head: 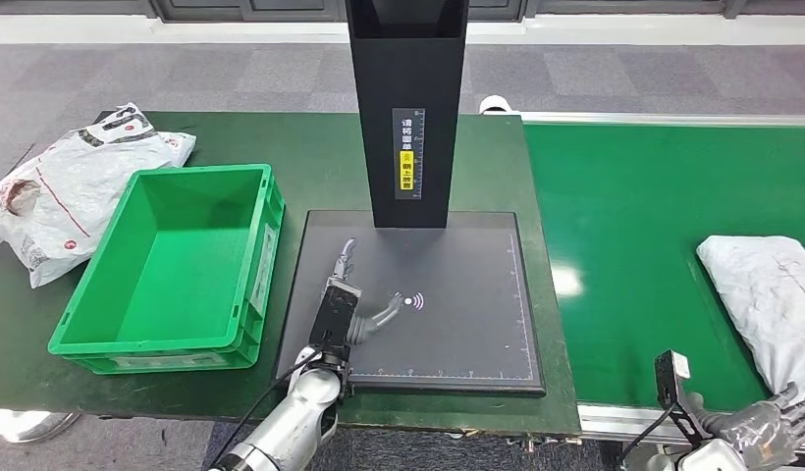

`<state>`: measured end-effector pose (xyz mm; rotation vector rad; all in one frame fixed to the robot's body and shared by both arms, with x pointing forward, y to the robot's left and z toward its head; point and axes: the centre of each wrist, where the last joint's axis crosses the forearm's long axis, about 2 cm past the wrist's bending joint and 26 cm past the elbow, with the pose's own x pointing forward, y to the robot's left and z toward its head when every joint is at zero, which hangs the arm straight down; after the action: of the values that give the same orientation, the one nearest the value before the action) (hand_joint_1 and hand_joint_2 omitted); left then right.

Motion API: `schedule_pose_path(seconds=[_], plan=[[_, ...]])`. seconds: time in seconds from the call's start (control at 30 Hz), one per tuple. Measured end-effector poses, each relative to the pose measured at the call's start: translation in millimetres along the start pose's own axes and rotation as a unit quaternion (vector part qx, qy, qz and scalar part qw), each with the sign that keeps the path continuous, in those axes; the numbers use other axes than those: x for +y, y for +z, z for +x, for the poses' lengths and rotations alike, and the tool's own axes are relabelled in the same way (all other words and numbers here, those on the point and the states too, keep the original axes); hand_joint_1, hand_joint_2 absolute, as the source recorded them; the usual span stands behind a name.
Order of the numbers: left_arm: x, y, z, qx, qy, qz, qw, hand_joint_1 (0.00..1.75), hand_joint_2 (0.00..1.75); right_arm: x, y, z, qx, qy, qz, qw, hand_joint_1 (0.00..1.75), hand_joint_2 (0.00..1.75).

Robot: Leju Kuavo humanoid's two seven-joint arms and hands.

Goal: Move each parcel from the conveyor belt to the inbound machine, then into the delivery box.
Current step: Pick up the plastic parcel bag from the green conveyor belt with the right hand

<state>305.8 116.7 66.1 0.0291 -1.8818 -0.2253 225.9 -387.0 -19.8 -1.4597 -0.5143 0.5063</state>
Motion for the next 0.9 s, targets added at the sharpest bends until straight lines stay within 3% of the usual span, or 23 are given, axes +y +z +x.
schedule_pose_path(seconds=[0.9], plan=[[15, 4, -1, -0.009, -0.024, 0.020, 0.999, 0.00, 1.75, -8, -30, 2, -0.006, 0.035, -0.003, 0.999, 0.00, 1.75]])
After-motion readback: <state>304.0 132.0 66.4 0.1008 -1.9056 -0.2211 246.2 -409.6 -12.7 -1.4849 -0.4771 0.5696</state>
